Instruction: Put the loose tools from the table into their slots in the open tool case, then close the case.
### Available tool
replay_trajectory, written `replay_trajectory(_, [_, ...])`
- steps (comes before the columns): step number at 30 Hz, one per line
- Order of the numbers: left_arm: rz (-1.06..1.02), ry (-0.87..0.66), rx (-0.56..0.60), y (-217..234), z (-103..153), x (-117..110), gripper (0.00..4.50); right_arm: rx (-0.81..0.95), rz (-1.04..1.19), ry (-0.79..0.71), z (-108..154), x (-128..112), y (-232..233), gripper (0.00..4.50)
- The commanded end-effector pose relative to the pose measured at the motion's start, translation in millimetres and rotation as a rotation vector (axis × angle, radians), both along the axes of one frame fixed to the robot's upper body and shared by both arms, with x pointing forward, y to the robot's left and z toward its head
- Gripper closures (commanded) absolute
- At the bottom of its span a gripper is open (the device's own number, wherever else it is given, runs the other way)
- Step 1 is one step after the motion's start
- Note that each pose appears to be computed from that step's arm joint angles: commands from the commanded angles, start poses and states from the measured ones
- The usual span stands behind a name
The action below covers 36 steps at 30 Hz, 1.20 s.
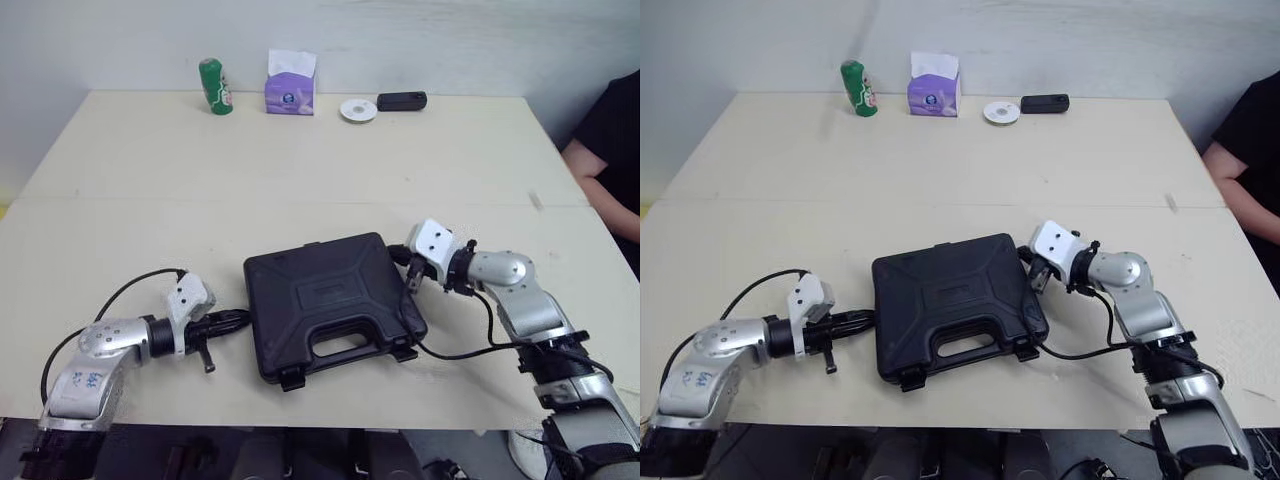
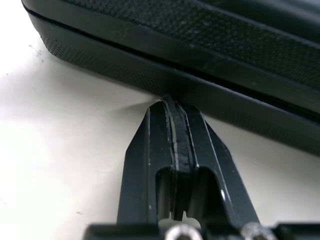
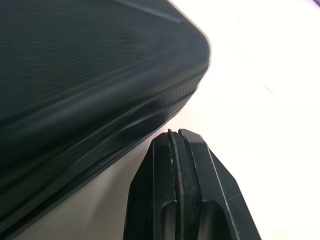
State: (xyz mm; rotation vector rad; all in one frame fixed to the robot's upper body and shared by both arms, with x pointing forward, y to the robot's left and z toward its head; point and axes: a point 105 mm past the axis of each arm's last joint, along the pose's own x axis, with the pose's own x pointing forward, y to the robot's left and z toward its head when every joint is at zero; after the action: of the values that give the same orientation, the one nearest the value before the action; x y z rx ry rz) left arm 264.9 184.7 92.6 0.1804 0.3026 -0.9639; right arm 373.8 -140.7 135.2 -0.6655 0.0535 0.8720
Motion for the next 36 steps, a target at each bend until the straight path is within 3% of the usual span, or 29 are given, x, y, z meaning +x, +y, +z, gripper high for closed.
replay_trajectory(1, [-0.006,-0.074,-0.042,-8,14,-8,4.5,0.005,-0.002,-0.061,13,5,-4,4.41])
replay_trajectory(6, [0.088,-0.107,-0.054,30,18,-12,4.5,0.017,-0.07,-0.085,21,-1,-36,4.41])
replay_trajectory(12, [0.209,-0.209,-0.168,70,59,18,4.5,0.071,-0.054,0.048,22,-51,-71,4.41])
replay_trajectory(17, [0.121,-0.249,-0.119,55,71,60,4.5,0.103,0.004,0.228,19,-107,-73,4.41])
replay_trajectory(24, [-0.03,-0.266,-0.067,8,75,112,4.5,0.076,0.044,0.442,-18,-161,-53,4.41])
replay_trajectory(29, [-0.118,-0.22,0.014,-15,60,127,4.5,0.1,0.076,0.52,-45,-178,-34,4.41])
replay_trajectory(36, [-0.218,-0.129,-0.021,-16,49,121,4.5,0.116,0.052,0.389,-60,-164,-19,4.41])
